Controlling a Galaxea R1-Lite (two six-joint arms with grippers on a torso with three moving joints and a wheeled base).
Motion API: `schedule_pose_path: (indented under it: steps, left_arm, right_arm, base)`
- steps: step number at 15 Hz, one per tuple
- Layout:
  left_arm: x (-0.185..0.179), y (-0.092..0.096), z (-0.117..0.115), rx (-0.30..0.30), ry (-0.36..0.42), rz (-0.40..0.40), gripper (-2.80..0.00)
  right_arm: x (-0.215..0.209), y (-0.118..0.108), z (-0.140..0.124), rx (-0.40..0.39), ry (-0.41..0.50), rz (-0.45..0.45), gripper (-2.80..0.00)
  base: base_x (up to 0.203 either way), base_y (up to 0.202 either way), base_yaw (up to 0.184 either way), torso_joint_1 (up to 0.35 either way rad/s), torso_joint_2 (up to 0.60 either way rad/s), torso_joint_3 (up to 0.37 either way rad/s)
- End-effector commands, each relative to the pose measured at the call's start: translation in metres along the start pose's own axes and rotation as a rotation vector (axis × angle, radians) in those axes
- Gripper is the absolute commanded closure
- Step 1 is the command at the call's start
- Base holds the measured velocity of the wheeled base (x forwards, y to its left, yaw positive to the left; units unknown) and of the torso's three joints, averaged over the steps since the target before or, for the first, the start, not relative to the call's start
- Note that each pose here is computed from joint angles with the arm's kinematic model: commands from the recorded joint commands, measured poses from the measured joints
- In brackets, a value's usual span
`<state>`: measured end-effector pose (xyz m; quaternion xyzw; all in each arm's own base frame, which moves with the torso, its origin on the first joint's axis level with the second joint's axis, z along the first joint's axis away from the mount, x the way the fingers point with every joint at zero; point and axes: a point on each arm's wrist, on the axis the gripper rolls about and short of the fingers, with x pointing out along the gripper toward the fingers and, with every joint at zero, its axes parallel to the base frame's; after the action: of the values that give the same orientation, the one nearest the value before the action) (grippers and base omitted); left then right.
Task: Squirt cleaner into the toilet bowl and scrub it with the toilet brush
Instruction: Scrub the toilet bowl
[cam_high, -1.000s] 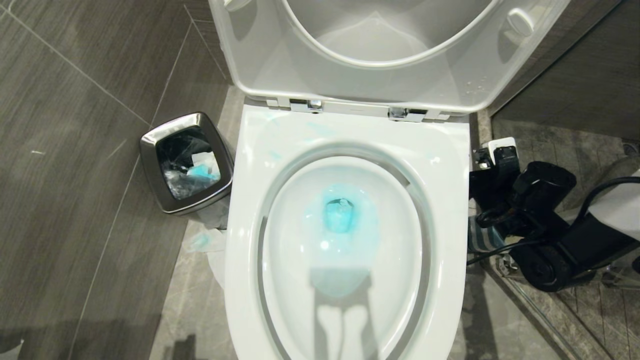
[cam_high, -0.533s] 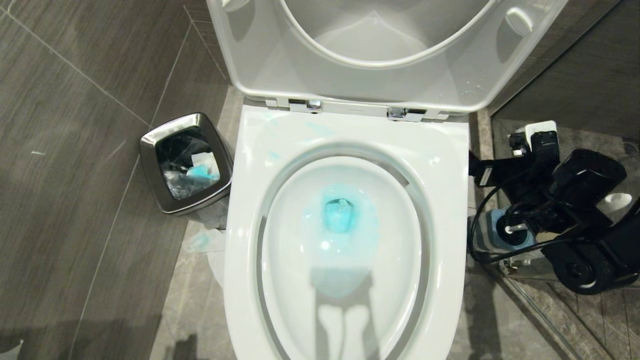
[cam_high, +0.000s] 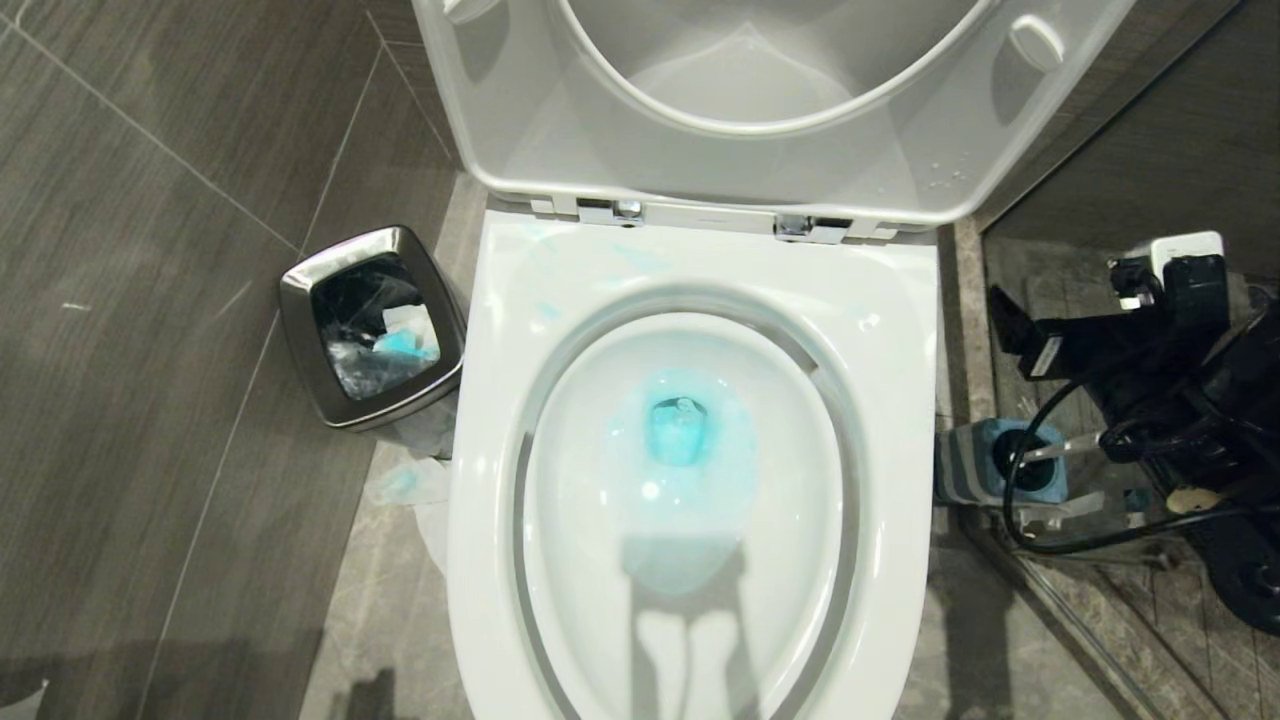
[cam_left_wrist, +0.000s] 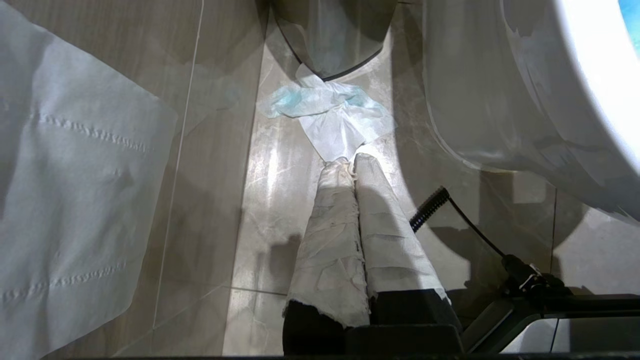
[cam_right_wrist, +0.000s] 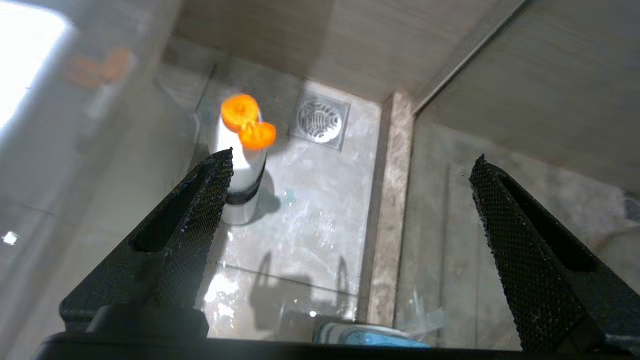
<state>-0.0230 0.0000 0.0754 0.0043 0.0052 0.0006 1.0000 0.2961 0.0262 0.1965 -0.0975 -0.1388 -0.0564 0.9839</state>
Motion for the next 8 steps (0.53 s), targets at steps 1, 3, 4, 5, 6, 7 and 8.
schedule_pose_path:
  steps: [1,3,4,5,6,7,8]
  left_arm:
    - [0.0,0.0,0.0,-0.001,0.002,0.0,0.0]
    - [0.0,0.0,0.0,-0.002,0.002,0.0,0.0]
    - [0.0,0.0,0.0,-0.001,0.002,0.0,0.0]
    - [0.0,0.0,0.0,-0.001,0.002,0.0,0.0]
    - [0.0,0.0,0.0,-0.001,0.002,0.0,0.0]
    - [0.0,0.0,0.0,-0.002,0.002,0.0,0.0]
    - [0.0,0.0,0.0,-0.002,0.002,0.0,0.0]
  right_arm:
    - [-0.013,-0.007,0.018,0.006,-0.043,-0.012,-2.8]
    - [-0.018,-0.01,0.028,0.006,-0.044,-0.011,-2.8]
    - [-0.021,-0.012,0.032,0.005,-0.043,-0.011,-2.8]
    - [-0.023,-0.013,0.037,0.006,-0.045,-0.011,-2.8]
    - [-0.025,-0.014,0.041,0.005,-0.042,-0.01,-2.8]
    - [-0.028,-0.016,0.044,0.004,-0.038,-0.01,-2.8]
    - [-0.03,-0.017,0.047,0.003,-0.03,-0.007,-2.8]
  base:
    - [0.0,0.0,0.0,0.0,0.0,0.0]
    - [0.0,0.0,0.0,0.0,0.0,0.0]
    - [0.0,0.0,0.0,0.0,0.0,0.0]
    - [0.0,0.0,0.0,0.0,0.0,0.0]
    - [0.0,0.0,0.0,0.0,0.0,0.0]
    - [0.0,0.0,0.0,0.0,0.0,0.0]
    - [0.0,0.0,0.0,0.0,0.0,0.0]
